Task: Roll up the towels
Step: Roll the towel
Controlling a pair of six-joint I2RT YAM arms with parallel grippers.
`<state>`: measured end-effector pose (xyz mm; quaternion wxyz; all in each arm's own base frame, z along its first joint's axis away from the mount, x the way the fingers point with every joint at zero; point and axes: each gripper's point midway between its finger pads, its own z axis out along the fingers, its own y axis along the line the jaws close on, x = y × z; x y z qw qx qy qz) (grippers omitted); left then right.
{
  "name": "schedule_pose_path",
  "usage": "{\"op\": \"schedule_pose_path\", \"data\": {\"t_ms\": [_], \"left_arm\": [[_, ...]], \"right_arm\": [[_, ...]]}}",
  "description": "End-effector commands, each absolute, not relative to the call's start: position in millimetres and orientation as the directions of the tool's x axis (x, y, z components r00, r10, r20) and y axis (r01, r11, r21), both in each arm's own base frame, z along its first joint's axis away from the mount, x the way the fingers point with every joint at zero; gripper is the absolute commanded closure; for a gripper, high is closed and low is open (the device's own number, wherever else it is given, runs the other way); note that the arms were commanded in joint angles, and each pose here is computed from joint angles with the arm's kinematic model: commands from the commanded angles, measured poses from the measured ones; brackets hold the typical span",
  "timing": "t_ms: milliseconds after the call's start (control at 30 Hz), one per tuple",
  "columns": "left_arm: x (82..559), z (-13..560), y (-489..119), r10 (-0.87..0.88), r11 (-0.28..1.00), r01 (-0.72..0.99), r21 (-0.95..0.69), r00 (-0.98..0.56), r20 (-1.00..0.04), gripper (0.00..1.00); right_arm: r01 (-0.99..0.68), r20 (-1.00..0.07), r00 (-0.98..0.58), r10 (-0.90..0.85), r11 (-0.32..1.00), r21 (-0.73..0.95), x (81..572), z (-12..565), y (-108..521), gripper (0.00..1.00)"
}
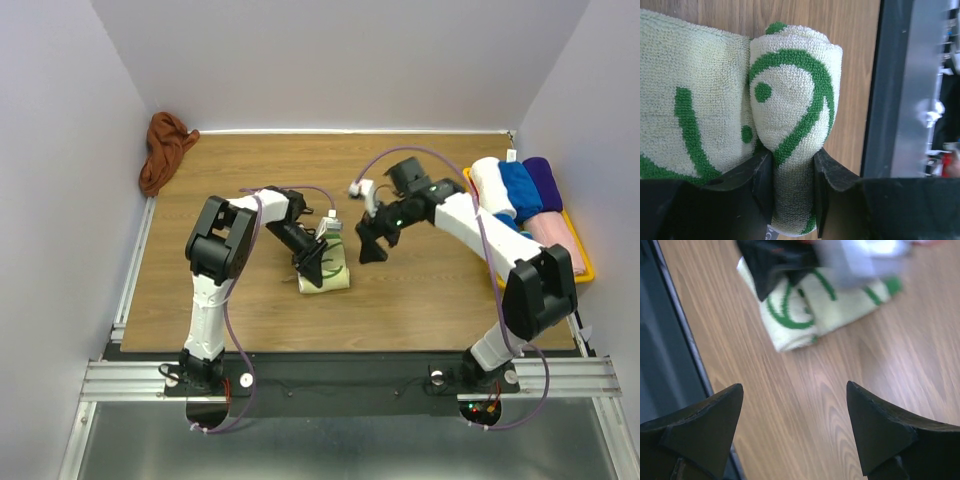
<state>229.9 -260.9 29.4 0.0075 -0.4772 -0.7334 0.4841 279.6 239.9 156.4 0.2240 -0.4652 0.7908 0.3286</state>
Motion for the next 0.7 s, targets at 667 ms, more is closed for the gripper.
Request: {"op": "schedule_pose_path", "data": {"t_ms": [667], "left_arm": [[239,-25,-224,0.808,0.14,0.667,-0.732,-0.504,-0.304,0.52]], "right_arm": [[-0.939,-0.577,0.268,-0.771,-0.076,-0.334,233,40,344,0.43]]}}
